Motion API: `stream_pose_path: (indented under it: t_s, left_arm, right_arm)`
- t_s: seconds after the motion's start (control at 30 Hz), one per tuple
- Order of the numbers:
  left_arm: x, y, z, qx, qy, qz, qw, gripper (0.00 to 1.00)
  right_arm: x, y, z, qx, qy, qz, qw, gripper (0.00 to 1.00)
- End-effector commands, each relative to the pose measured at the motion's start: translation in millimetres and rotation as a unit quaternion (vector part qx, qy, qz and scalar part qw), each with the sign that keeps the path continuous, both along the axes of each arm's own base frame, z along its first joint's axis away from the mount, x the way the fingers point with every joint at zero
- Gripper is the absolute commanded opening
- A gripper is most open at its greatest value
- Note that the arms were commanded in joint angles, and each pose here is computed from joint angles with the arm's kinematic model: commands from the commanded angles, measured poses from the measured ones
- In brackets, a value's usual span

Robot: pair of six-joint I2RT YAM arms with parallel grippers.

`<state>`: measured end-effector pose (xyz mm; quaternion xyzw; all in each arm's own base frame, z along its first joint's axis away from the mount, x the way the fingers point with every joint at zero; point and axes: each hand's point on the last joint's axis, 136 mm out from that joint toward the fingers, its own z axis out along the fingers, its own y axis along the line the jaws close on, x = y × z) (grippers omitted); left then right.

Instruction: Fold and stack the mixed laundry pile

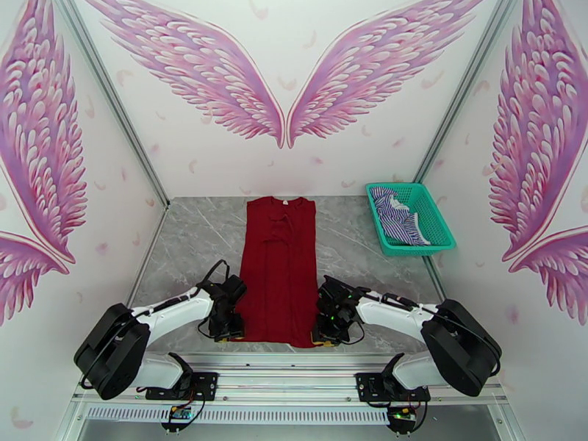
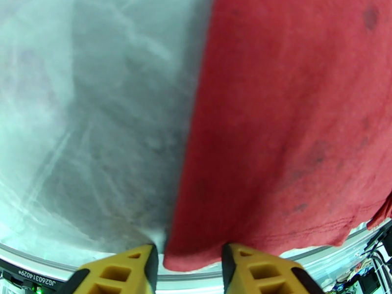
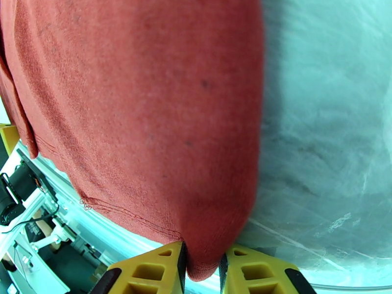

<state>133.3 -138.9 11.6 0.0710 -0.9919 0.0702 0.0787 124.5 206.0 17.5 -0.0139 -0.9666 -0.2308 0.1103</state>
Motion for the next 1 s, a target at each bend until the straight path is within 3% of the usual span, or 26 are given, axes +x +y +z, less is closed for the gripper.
stream_pose_path:
  t_s: [0.0,0.27,0.4,0.67,0.97]
  left_arm:
    - [-2,-2,-6,-0.001,-0.005,-0.003,1.000,0.32]
    - [19,-14,29,-0.034,-0.064,-0.004,0.997,0.00]
    - [30,-17,50,-0.043,-0.091,-0.008,0.995,0.00]
    - [53,-20,95,-0.051,-0.137,-0.002,0.989,0.00]
    - [109,-25,151,-0.080,-0.190,0.026,0.978,0.00]
  right_arm:
    - [3,3,-2,0.001,-0.011,0.000,1.000,0.24]
    - [9,4,13,-0.003,-0.021,0.003,1.000,0.07]
    - [15,4,30,-0.009,-0.037,0.001,0.999,0.00]
    - [34,7,80,-0.010,-0.080,-0.010,0.997,0.00]
    - [92,13,133,-0.042,-0.135,-0.030,0.990,0.00]
